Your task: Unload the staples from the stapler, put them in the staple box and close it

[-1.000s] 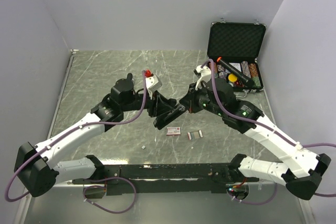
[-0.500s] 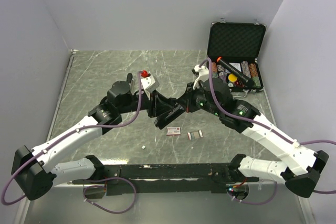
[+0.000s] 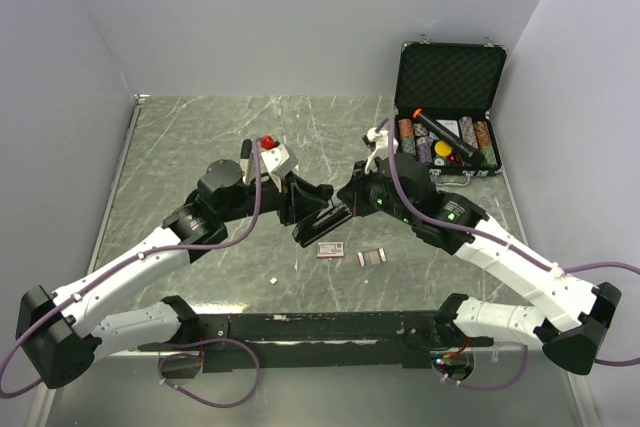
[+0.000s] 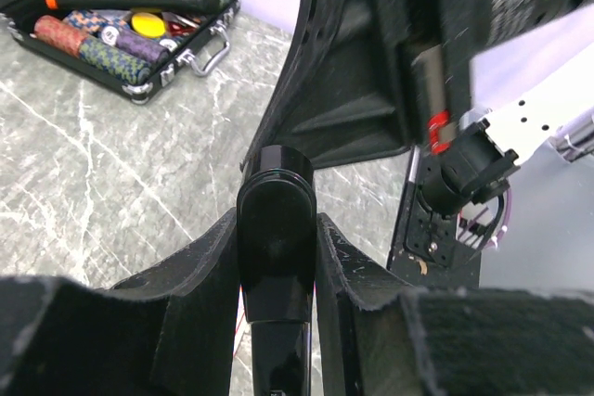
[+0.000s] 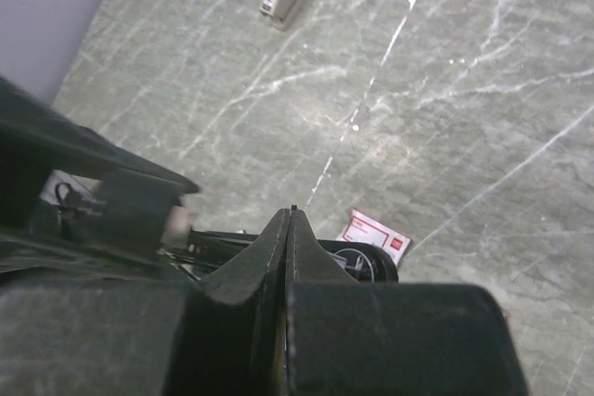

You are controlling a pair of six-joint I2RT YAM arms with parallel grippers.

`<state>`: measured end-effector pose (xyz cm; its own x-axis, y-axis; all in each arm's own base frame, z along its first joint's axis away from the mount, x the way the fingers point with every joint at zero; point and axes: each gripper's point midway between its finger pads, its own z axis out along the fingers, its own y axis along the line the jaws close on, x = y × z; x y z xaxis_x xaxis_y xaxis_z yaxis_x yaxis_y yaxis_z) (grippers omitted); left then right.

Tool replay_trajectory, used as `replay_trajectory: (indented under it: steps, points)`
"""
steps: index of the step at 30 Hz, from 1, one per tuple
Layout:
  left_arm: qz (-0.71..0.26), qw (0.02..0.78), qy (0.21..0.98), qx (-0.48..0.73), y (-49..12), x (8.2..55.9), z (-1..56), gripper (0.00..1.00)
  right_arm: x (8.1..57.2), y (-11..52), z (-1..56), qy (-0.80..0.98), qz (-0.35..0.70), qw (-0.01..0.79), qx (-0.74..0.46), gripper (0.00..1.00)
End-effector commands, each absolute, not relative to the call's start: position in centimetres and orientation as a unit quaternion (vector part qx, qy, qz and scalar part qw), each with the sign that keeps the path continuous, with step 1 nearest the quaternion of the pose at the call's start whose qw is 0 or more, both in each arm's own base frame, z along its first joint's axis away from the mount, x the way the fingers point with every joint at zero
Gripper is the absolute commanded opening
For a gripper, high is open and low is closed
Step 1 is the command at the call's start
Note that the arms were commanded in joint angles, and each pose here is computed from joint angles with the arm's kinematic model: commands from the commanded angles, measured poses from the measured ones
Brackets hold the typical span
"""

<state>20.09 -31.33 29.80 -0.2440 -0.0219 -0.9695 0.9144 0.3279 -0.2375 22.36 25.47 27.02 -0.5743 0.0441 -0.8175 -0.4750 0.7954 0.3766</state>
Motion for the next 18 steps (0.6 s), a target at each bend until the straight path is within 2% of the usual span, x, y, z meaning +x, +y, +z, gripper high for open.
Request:
replay_trajectory:
  steps: [1,18]
  points:
    - [-0.49,0.594,0.557,0.311,-30.4,19.8,37.1,0.01,22.4,25.2,25.8,0.842,0.283,0.443,-0.117,0.0]
    - [-0.479,0.65,0.55,0.214,-28.2,21.6,38.7,0.01,22.9,27.2,20.0,0.865,0.276,0.406,-0.107,0.0]
